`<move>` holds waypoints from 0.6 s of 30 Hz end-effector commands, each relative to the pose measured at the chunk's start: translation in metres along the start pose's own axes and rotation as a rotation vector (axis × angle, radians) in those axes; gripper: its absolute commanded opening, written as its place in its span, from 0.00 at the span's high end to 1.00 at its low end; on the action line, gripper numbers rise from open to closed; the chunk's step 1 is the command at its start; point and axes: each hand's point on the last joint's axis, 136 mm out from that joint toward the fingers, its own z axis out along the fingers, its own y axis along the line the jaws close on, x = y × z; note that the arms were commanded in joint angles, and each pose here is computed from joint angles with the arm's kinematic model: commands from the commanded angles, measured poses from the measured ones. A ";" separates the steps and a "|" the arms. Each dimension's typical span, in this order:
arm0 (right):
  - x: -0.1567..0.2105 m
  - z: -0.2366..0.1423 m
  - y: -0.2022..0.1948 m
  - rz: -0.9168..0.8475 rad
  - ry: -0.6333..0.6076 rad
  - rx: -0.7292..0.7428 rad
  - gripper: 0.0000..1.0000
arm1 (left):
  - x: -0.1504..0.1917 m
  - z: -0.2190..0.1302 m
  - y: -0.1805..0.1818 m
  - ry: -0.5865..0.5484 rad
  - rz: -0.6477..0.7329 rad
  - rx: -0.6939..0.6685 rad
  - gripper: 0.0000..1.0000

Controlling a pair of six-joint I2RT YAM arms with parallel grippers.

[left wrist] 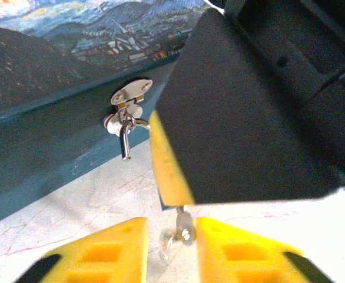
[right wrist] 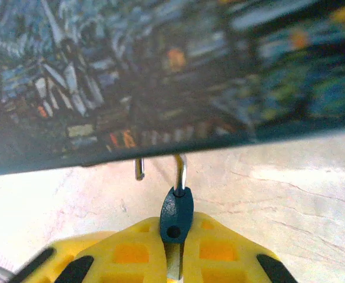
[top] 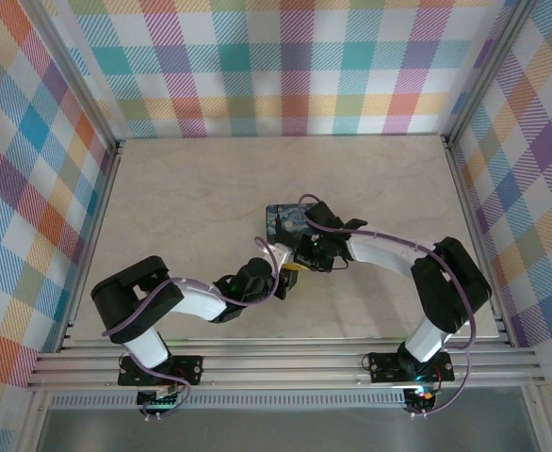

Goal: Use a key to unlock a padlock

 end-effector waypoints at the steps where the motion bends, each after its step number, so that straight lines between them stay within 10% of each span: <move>1: 0.000 -0.008 -0.008 -0.027 0.019 -0.032 1.00 | -0.007 -0.013 0.008 -0.021 -0.022 -0.030 0.66; 18: -0.011 -0.020 -0.023 0.075 0.021 -0.102 1.00 | -0.015 -0.035 0.020 -0.024 -0.057 -0.078 0.66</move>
